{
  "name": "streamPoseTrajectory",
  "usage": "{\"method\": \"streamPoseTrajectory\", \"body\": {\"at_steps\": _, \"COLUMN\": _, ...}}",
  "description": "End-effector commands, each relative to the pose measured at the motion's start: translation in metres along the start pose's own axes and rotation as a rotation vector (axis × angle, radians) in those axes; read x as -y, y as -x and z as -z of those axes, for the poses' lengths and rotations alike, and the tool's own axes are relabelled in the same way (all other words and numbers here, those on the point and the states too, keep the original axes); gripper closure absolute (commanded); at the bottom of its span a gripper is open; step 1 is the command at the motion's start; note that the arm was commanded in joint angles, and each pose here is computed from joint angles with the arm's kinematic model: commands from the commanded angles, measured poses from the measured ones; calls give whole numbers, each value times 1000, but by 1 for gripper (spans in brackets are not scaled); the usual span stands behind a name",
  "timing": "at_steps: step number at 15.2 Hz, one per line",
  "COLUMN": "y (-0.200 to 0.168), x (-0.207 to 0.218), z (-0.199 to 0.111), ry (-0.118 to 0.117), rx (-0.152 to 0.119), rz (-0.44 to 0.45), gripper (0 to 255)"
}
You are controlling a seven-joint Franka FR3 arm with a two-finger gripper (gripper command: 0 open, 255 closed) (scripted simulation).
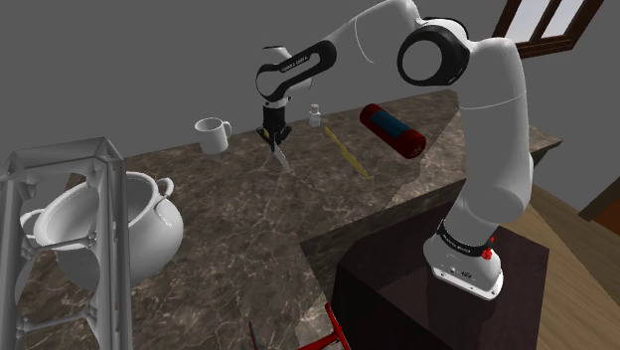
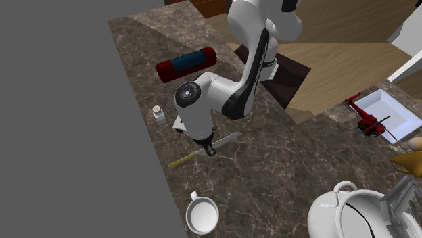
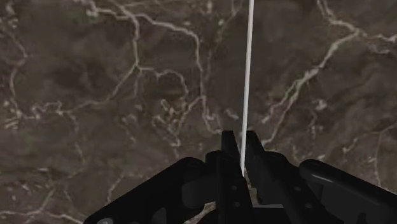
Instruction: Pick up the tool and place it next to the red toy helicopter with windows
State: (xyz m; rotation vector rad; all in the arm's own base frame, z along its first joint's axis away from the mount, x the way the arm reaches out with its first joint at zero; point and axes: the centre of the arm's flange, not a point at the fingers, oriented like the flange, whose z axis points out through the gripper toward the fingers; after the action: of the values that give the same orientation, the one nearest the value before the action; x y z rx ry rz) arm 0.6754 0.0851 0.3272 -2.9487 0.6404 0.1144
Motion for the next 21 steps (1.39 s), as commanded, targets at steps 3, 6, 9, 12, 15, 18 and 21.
{"method": "streamPoseTrajectory", "body": {"at_steps": 3, "y": 0, "x": 0, "z": 0, "ry": 0, "rx": 0, "rz": 0, "gripper": 255}}
{"method": "streamPoseTrajectory", "body": {"at_steps": 6, "y": 0, "x": 0, "z": 0, "ry": 0, "rx": 0, "rz": 0, "gripper": 255}}
{"method": "streamPoseTrajectory", "body": {"at_steps": 9, "y": 2, "x": 2, "z": 16, "ry": 0, "rx": 0, "rz": 0, "gripper": 255}}
{"method": "streamPoseTrajectory", "body": {"at_steps": 12, "y": 3, "x": 3, "z": 31, "ry": 0, "rx": 0, "rz": 0, "gripper": 255}}
{"method": "streamPoseTrajectory", "body": {"at_steps": 15, "y": 5, "x": 5, "z": 47, "ry": 0, "rx": 0, "rz": 0, "gripper": 255}}
{"method": "streamPoseTrajectory", "body": {"at_steps": 18, "y": 6, "x": 7, "z": 63, "ry": 0, "rx": 0, "rz": 0, "gripper": 255}}
{"method": "streamPoseTrajectory", "body": {"at_steps": 21, "y": 8, "x": 8, "z": 78, "ry": 0, "rx": 0, "rz": 0, "gripper": 255}}
